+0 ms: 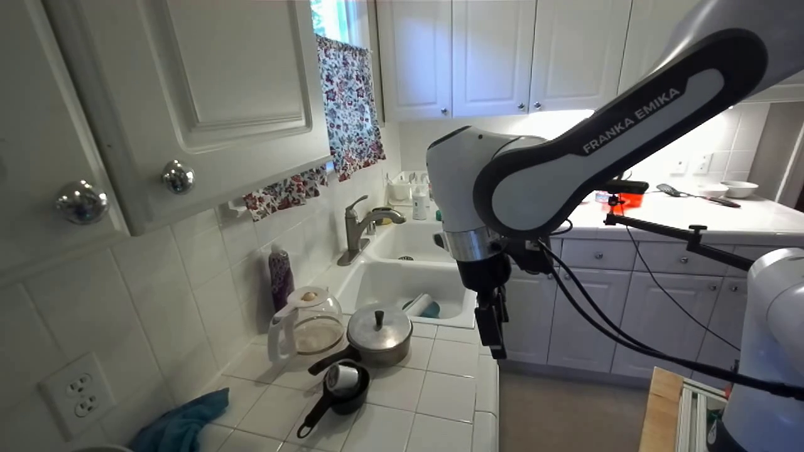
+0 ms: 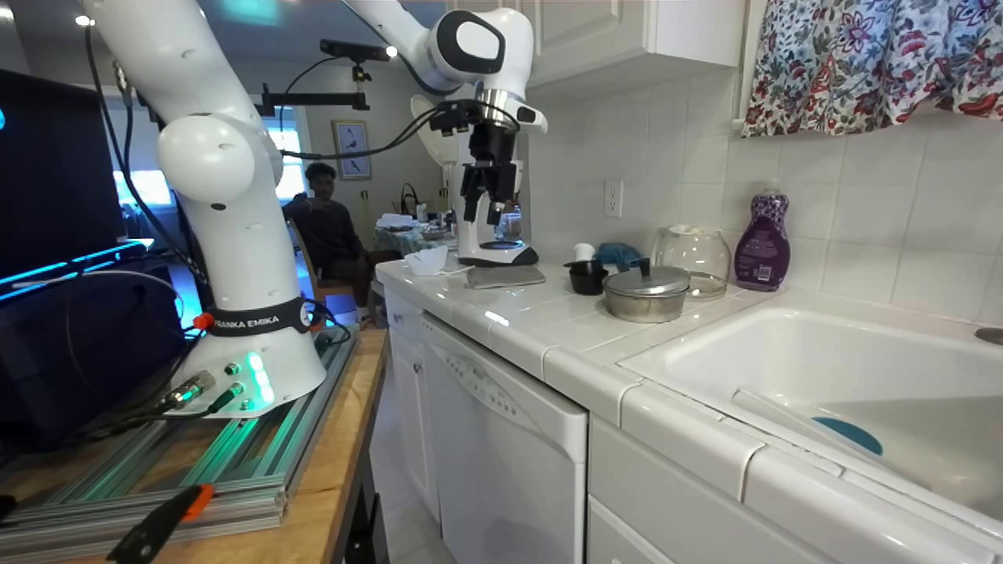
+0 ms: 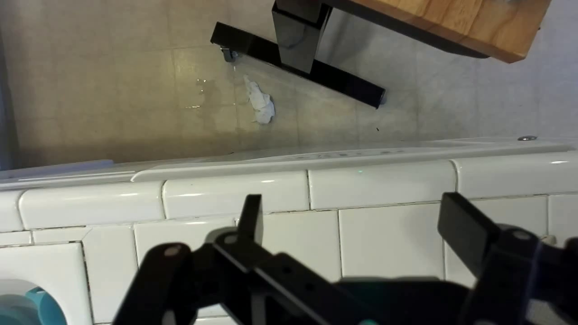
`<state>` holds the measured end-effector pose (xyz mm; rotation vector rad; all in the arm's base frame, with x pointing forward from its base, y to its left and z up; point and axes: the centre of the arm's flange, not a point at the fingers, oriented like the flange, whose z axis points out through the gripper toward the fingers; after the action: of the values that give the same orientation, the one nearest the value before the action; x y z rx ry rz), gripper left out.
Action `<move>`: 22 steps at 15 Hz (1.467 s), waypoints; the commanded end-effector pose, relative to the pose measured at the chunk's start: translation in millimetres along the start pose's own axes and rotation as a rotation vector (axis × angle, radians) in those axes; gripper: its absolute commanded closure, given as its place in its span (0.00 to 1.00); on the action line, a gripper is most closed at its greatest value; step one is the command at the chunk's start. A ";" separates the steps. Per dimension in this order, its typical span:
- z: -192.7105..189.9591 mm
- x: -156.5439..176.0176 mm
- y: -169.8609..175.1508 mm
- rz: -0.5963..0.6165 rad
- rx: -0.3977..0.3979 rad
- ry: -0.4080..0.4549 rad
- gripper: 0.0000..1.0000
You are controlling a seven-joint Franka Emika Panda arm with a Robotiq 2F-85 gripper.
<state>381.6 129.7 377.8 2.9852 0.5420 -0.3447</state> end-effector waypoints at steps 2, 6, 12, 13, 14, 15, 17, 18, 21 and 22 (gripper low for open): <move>-2.1 -0.8 1.9 0.004 0.001 0.005 0.00; 0.6 1.8 3.4 0.023 -0.004 0.012 0.00; 5.5 63.2 -19.2 -0.033 -0.049 0.070 0.00; 8.3 78.0 -29.1 -0.062 -0.059 0.074 0.00; 10.0 94.1 -41.9 -0.105 -0.065 0.080 0.00; 13.2 106.0 -55.2 -0.139 -0.073 0.079 0.00; 20.6 131.1 -87.2 -0.230 -0.096 0.064 0.00; 23.4 142.8 -104.9 -0.288 -0.108 0.054 0.00; 34.5 173.4 -145.2 -0.418 -0.129 0.038 0.00; 41.0 185.7 -159.5 -0.479 -0.133 0.016 0.00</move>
<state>450.6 289.9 307.3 2.7965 1.0544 -0.2321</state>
